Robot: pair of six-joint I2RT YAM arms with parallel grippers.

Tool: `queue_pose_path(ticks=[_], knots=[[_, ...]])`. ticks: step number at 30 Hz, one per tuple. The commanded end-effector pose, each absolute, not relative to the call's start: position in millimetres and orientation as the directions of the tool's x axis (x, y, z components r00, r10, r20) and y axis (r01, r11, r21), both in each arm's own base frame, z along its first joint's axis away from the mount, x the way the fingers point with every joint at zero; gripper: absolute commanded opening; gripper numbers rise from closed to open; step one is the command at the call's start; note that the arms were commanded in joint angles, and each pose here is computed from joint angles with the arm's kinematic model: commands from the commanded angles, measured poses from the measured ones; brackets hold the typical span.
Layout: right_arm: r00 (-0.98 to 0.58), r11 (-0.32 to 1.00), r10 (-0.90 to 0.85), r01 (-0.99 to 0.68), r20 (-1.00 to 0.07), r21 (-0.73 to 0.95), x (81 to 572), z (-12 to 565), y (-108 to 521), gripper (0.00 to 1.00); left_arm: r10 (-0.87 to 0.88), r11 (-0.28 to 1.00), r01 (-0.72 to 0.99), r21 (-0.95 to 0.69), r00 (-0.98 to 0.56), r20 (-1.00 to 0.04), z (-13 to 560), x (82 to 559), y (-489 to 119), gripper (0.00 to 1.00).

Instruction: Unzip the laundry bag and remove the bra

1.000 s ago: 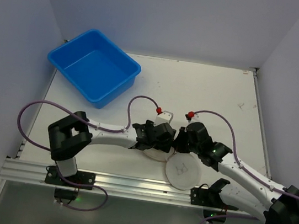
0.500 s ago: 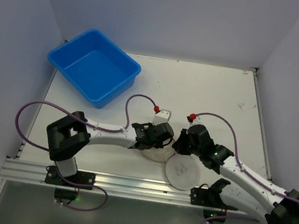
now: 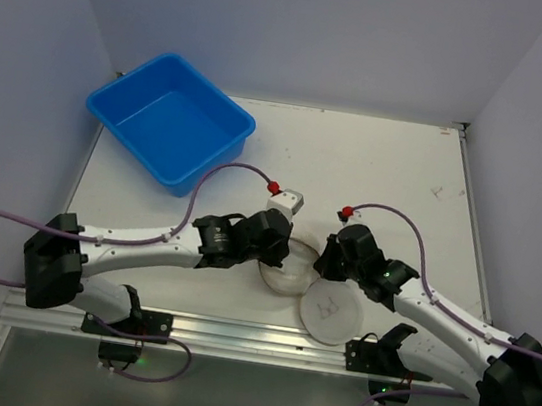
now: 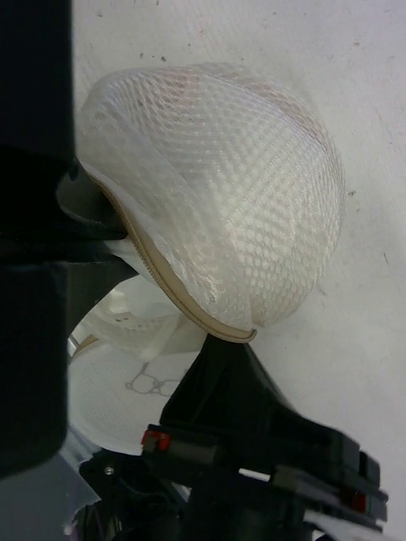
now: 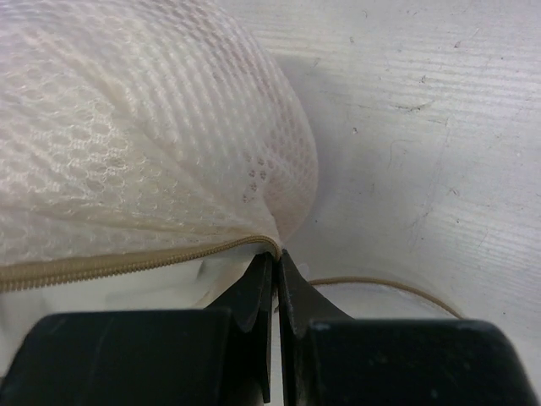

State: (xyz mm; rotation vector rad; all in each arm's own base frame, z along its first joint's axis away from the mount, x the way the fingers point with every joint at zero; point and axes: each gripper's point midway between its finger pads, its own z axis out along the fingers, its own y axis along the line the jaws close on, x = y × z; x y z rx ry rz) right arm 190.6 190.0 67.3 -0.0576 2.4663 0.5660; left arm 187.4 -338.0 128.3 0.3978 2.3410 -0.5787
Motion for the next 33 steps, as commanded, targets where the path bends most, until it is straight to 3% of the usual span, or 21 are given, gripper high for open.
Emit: queue_pose_path(ticks=[1,7,14,19,22,25,30,33], knots=[[-0.792,0.923,0.08,-0.17,-0.605,0.345,206.1,76.8,188.0,0.0,0.152,0.781,0.53,-0.331,-0.675,-0.722,152.1,178.9,-337.5,0.0],[-0.796,0.93,0.065,-0.171,-0.602,0.326,212.4,75.9,188.5,0.0,0.109,0.67,0.618,-0.411,-0.63,-0.769,179.9,167.7,-328.1,0.0],[-0.818,0.918,0.058,-0.181,-0.572,0.352,207.0,70.7,194.4,0.0,-0.101,0.452,0.702,-0.55,-0.572,-0.814,245.9,168.0,-317.7,0.0],[-0.825,0.911,0.054,-0.189,-0.563,0.366,203.7,69.3,196.7,0.0,-0.147,0.377,0.747,-0.548,-0.535,-0.832,262.9,164.0,-315.7,0.0],[-0.821,0.898,0.056,-0.207,-0.568,0.389,202.6,82.2,200.9,0.0,-0.114,0.393,0.739,-0.547,-0.551,-0.827,247.6,165.0,-317.8,0.0],[-0.793,0.878,0.079,-0.232,-0.604,0.419,204.7,112.0,204.1,0.0,-0.072,0.531,0.655,-0.537,-0.597,-0.799,203.3,186.6,-316.9,0.0],[-0.747,0.84,0.104,-0.288,-0.657,0.46,208.9,160.8,212.7,0.0,0.008,0.453,0.665,-0.593,-0.669,-0.744,163.9,178.6,-349.5,0.0],[-0.754,0.858,0.08,-0.28,-0.652,0.43,214.8,158.7,212.8,0.0,0.066,0.421,0.694,-0.584,-0.666,-0.743,156.4,172.2,-366.6,0.0]])
